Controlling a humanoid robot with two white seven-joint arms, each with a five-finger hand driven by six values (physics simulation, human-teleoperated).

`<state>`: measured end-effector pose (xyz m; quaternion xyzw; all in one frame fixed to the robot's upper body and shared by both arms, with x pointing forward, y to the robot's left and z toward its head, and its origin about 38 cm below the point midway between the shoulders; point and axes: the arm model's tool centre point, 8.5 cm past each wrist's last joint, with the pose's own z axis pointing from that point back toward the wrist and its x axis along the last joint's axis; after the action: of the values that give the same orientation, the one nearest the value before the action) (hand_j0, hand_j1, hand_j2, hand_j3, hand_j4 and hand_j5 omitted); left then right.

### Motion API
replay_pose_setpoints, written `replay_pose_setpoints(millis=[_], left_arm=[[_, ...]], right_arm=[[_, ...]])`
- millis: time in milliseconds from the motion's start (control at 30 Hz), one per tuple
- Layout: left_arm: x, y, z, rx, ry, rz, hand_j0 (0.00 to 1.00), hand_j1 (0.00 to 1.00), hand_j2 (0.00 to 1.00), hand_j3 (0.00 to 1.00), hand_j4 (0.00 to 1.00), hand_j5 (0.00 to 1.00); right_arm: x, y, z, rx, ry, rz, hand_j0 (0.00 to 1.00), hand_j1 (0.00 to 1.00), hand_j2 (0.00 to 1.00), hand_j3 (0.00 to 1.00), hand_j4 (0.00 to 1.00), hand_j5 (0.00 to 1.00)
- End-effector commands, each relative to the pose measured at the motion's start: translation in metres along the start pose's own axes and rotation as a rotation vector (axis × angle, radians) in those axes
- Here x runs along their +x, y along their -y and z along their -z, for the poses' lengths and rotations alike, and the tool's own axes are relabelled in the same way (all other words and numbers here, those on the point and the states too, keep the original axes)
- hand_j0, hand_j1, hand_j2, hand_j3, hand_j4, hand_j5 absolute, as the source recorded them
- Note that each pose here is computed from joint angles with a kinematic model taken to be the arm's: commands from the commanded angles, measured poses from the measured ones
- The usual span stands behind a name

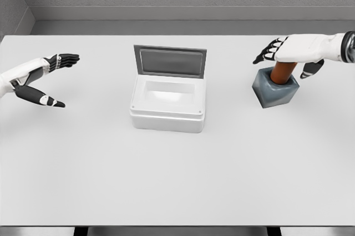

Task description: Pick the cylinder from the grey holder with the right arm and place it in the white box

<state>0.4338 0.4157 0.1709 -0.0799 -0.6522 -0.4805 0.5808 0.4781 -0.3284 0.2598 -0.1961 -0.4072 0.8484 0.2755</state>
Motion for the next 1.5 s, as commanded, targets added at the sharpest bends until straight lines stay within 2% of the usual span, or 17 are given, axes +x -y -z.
replay_pose_setpoints(millis=[0, 67, 133, 267, 367, 467, 533, 600, 767, 800, 1000, 1067, 1133, 1167, 1233, 1267, 1467], left_arm=[[-0.001, -0.003, -0.002, 0.014, -0.004, -0.007, 1.0, 1.0, 1.0, 1.0, 1.0, 1.0], [-0.003, -0.004, -0.004, 0.019, -0.011, -0.007, 1.0, 1.0, 1.0, 1.0, 1.0, 1.0], [-0.003, -0.004, -0.005, 0.019, -0.013, -0.008, 1.0, 1.0, 1.0, 1.0, 1.0, 1.0], [-0.003, -0.005, -0.005, 0.02, -0.012, -0.007, 1.0, 1.0, 1.0, 1.0, 1.0, 1.0], [-0.003, -0.004, -0.005, 0.019, -0.013, -0.008, 1.0, 1.0, 1.0, 1.0, 1.0, 1.0], [-0.003, -0.004, -0.004, 0.019, -0.011, -0.006, 1.0, 1.0, 1.0, 1.0, 1.0, 1.0], [-0.003, -0.004, -0.004, 0.018, -0.011, -0.007, 1.0, 1.0, 1.0, 1.0, 1.0, 1.0], [-0.003, -0.004, -0.005, 0.019, -0.013, -0.008, 1.0, 1.0, 1.0, 1.0, 1.0, 1.0], [-0.003, -0.005, -0.005, 0.02, -0.012, -0.007, 1.0, 1.0, 1.0, 1.0, 1.0, 1.0], [-0.003, -0.004, -0.005, 0.019, -0.013, -0.008, 1.0, 1.0, 1.0, 1.0, 1.0, 1.0], [-0.003, -0.004, -0.005, 0.019, -0.013, -0.008, 1.0, 1.0, 1.0, 1.0, 1.0, 1.0], [-0.003, -0.004, -0.005, 0.019, -0.013, -0.008, 1.0, 1.0, 1.0, 1.0, 1.0, 1.0], [-0.004, -0.003, -0.005, 0.018, -0.012, -0.009, 1.0, 1.0, 1.0, 1.0, 1.0, 1.0], [-0.004, -0.003, -0.005, 0.018, -0.012, -0.009, 1.0, 1.0, 1.0, 1.0, 1.0, 1.0], [-0.004, -0.002, -0.004, 0.016, -0.011, -0.01, 1.0, 1.0, 1.0, 1.0, 1.0, 1.0], [-0.004, -0.001, -0.004, 0.013, -0.011, -0.012, 1.0, 1.0, 1.0, 1.0, 1.0, 1.0], [-0.003, -0.001, -0.003, 0.012, -0.008, -0.011, 1.0, 1.0, 1.0, 1.0, 1.0, 1.0]], right_arm=[[-0.002, -0.001, -0.001, 0.002, -0.007, 0.007, 1.0, 1.0, 1.0, 1.0, 1.0, 1.0], [-0.008, -0.004, -0.003, 0.009, -0.026, 0.015, 1.0, 1.0, 1.0, 1.0, 1.0, 1.0], [-0.005, -0.002, 0.003, 0.006, -0.016, 0.012, 1.0, 1.0, 1.0, 1.0, 1.0, 1.0], [-0.005, -0.002, 0.003, 0.004, -0.014, 0.013, 0.82, 0.82, 0.82, 0.82, 0.82, 0.82], [-0.003, 0.0, 0.005, 0.001, -0.008, 0.013, 0.8, 0.8, 0.8, 0.8, 0.8, 0.8], [-0.003, 0.0, 0.005, -0.002, -0.006, 0.016, 0.63, 0.63, 0.63, 0.63, 0.63, 0.63], [-0.003, 0.0, 0.005, -0.003, -0.005, 0.017, 0.57, 0.57, 0.57, 0.57, 0.57, 0.57], [-0.003, 0.0, 0.005, -0.003, -0.005, 0.017, 0.46, 0.46, 0.46, 0.46, 0.46, 0.46], [-0.003, -0.001, 0.006, -0.002, -0.003, 0.02, 0.33, 0.33, 0.33, 0.33, 0.33, 0.33], [-0.003, -0.001, 0.005, -0.002, -0.005, 0.019, 0.27, 0.27, 0.27, 0.27, 0.27, 0.27], [-0.008, 0.001, -0.003, -0.006, -0.024, 0.017, 0.16, 0.16, 0.16, 0.16, 0.16, 0.16], [-0.015, -0.003, -0.015, 0.0, -0.051, 0.021, 0.16, 0.16, 0.16, 0.16, 0.16, 0.16], [-0.028, -0.002, -0.041, -0.014, -0.104, 0.026, 0.16, 0.16, 0.16, 0.16, 0.16, 0.16], [-0.026, 0.006, -0.043, -0.034, -0.099, 0.013, 0.16, 0.16, 0.16, 0.16, 0.16, 0.16], [0.002, 0.033, -0.038, -0.115, 0.001, -0.014, 0.16, 0.16, 0.16, 0.16, 0.16, 0.16], [0.014, 0.045, -0.037, -0.136, 0.032, -0.051, 0.16, 0.16, 0.16, 0.16, 0.16, 0.16], [0.087, 0.077, -0.013, -0.163, 0.222, -0.225, 0.16, 0.16, 0.16, 0.16, 0.16, 0.16]])
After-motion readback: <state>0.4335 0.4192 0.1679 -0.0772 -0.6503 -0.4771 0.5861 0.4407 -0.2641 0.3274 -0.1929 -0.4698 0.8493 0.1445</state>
